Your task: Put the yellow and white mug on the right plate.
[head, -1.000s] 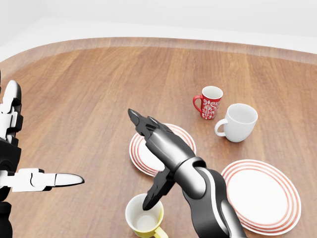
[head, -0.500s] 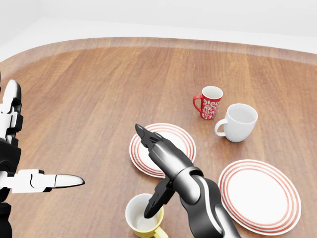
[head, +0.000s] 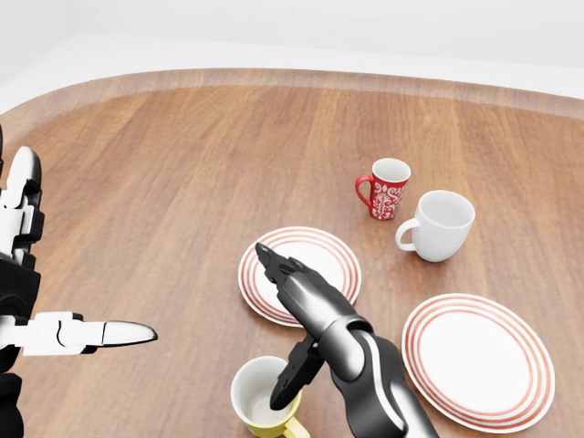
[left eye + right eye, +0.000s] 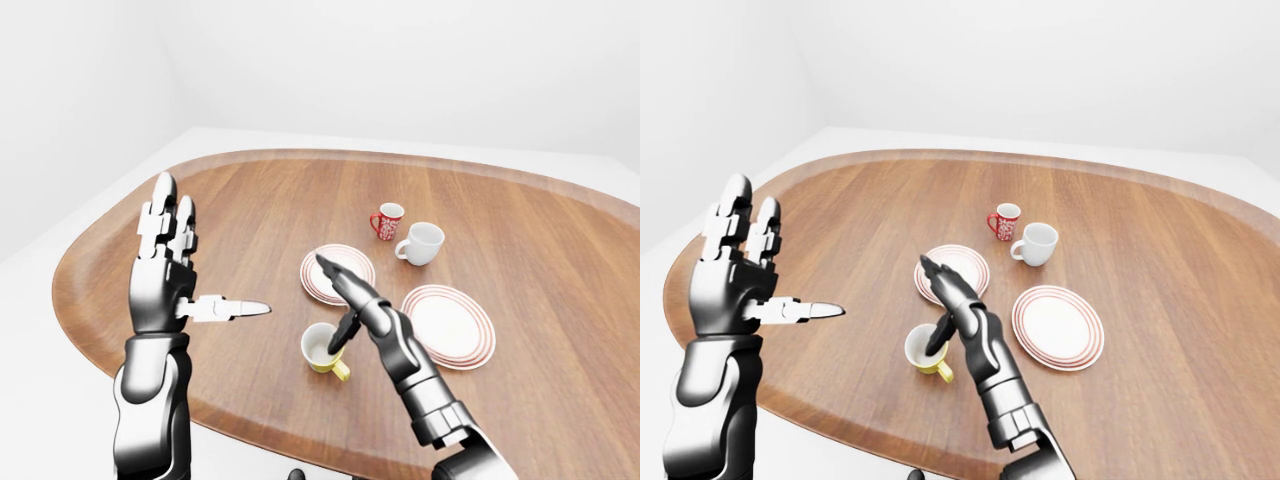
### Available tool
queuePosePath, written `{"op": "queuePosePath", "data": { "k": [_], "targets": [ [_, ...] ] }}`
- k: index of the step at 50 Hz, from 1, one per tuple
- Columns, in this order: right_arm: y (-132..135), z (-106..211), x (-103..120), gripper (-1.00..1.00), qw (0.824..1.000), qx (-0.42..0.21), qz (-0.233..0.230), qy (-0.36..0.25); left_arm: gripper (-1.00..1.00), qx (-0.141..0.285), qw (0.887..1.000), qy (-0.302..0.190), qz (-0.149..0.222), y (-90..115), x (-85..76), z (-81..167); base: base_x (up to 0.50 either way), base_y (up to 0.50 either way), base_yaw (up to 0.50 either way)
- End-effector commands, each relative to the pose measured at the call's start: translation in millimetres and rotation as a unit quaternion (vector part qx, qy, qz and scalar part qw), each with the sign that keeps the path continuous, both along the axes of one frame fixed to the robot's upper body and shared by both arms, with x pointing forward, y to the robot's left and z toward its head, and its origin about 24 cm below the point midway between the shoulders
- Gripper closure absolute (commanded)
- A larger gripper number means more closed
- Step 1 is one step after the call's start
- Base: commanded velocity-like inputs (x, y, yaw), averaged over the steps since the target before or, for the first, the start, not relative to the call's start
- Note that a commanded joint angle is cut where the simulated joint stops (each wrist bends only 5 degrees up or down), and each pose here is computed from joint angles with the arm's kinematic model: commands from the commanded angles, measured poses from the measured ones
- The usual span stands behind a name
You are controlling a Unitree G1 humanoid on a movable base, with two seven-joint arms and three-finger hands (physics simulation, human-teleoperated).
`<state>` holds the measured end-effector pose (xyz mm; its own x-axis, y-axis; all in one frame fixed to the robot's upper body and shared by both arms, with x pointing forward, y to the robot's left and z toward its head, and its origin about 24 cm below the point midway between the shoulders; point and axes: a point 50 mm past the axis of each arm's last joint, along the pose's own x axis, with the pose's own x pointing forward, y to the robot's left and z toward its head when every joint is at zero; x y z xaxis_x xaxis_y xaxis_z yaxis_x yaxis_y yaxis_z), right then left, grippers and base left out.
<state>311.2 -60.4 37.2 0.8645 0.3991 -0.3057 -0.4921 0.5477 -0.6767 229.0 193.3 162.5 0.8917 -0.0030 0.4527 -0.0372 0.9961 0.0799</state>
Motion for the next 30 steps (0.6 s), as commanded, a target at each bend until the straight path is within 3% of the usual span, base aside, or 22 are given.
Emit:
{"op": "queuePosePath", "data": {
  "k": [1,30],
  "targets": [
    [0,-7,2,-1.0,1.0,-0.01,-0.005,0.009,-1.0,-0.001,1.0,0.002,-0.001,0,0.5,-1,0.0,0.0,0.0],
    [4,-28,2,-1.0,0.999,-0.031,0.001,0.011,-1.0,0.002,1.0,-0.015,-0.003,0,-3.8,6,0.0,0.0,0.0]
  ]
}}
